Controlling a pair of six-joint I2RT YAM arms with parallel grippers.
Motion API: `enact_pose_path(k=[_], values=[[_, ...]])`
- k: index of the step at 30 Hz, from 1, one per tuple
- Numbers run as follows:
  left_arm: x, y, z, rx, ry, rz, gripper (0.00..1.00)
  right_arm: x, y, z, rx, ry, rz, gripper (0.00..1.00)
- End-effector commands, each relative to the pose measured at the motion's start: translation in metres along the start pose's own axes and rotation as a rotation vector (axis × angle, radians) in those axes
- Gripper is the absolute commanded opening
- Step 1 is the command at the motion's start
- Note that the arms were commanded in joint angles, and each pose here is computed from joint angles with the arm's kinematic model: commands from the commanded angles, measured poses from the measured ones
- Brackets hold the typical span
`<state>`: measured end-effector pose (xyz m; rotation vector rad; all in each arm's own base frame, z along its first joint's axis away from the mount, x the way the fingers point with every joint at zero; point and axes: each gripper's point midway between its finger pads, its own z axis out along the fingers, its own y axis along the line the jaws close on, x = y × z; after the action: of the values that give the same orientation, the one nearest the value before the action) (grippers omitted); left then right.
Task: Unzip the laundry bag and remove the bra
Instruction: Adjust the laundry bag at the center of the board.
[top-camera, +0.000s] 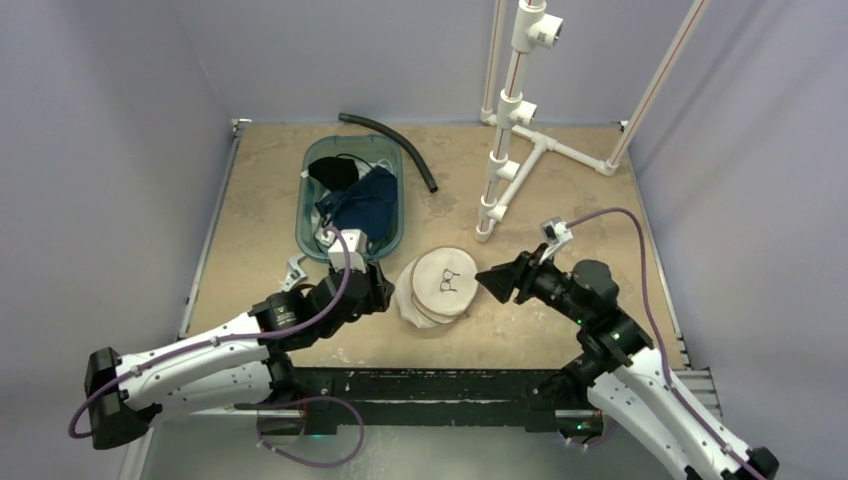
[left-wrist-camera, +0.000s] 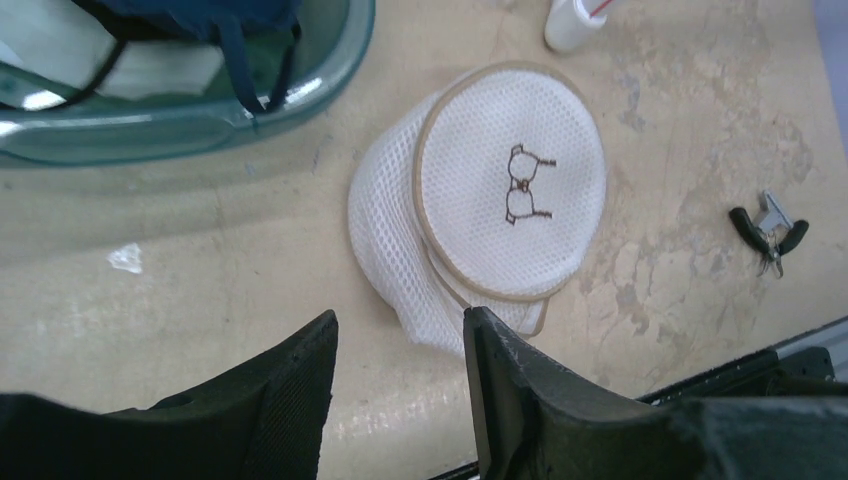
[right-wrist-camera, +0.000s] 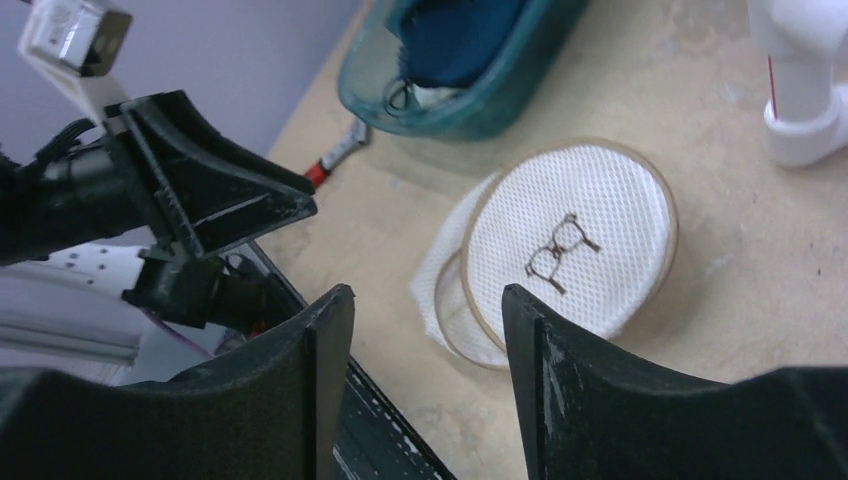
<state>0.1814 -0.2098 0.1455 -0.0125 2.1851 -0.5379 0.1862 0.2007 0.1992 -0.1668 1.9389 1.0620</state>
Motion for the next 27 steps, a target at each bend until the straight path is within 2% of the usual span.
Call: enact_pose_path(k=[1,3,4,5,9,16,22,26,27], values=[[-0.044,0.014,-0.022,-0.090,-0.124,0.072,0.49,-0.036,0.035,-0.026,-0.109,-0.144,-0.102,0.63],[-0.054,0.020,-0.028,-0.118,-0.153,0.073,0.51,-0.055,0.039,-0.036,-0.088,-0.219,-0.110,0.76],[-0.059,0.021,-0.031,-0.127,-0.170,0.063,0.52,-0.063,0.038,-0.039,-0.065,-0.251,-0.089,0.91],[-0.063,0.022,-0.034,-0.135,-0.188,0.051,0.53,-0.070,0.040,-0.043,-0.055,-0.283,-0.064,0.97],[-0.081,0.022,-0.044,-0.123,-0.253,0.022,0.54,-0.088,0.044,-0.054,-0.055,-0.381,-0.038,0.98],[-0.097,0.039,-0.058,-0.167,-0.348,-0.028,0.54,-0.095,0.037,-0.061,-0.044,-0.469,0.191,0.98],[-0.088,0.047,-0.056,-0.192,-0.326,-0.012,0.57,-0.081,0.008,-0.051,0.074,-0.439,0.173,0.98],[-0.076,0.049,-0.051,-0.203,-0.278,0.019,0.58,-0.075,-0.012,-0.044,0.164,-0.410,0.037,0.98],[-0.073,0.048,-0.049,-0.196,-0.264,0.026,0.59,-0.070,-0.022,-0.043,0.208,-0.404,0.070,0.98]])
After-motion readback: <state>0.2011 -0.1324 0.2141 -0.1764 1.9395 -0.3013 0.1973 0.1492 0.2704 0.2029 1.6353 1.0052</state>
